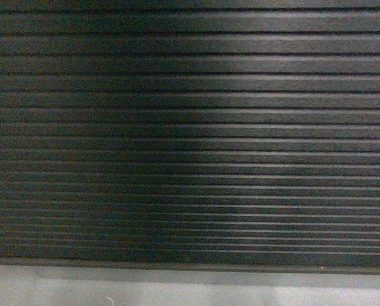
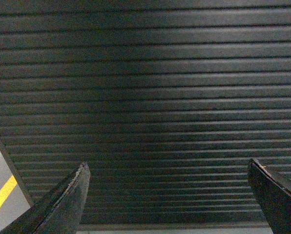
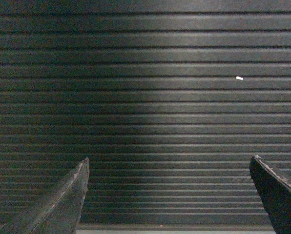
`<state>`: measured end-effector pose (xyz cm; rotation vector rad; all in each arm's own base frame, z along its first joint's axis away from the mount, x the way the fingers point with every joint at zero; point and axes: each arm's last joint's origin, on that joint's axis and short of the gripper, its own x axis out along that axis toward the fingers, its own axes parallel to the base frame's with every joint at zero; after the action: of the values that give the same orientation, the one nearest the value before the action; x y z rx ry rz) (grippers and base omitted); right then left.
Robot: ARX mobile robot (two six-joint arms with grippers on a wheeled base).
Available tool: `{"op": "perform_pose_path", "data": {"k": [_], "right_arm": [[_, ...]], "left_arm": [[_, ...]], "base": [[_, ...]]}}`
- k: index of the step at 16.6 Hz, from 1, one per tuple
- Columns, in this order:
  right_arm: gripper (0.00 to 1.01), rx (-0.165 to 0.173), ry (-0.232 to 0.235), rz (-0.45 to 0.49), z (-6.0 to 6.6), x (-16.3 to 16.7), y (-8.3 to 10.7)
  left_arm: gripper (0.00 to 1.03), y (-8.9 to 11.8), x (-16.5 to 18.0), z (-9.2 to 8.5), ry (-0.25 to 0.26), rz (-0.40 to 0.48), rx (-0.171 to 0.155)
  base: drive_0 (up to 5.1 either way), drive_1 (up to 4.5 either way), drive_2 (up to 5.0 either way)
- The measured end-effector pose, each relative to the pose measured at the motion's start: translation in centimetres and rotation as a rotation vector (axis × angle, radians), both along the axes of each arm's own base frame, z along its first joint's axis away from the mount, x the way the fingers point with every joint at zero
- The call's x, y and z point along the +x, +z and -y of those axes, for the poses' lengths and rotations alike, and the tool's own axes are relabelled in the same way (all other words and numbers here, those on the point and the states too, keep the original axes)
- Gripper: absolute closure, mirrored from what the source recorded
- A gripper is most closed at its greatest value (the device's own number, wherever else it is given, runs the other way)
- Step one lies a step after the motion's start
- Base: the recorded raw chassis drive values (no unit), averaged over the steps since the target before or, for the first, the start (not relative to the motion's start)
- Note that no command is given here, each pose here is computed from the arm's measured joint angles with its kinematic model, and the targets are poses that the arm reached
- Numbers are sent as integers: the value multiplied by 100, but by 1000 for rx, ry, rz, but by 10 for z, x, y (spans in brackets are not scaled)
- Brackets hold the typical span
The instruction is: Place dark red mango on scale at checkout
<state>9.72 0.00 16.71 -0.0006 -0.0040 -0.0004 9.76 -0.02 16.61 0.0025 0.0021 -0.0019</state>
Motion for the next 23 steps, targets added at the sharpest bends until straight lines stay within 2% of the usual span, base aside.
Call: {"op": "perform_pose_path", "data": {"k": [23], "right_arm": [[3,0,0,-1,0,0,0]], "left_arm": [[5,0,0,0,0,-1,0]], "base": [[0,0,0]]}}
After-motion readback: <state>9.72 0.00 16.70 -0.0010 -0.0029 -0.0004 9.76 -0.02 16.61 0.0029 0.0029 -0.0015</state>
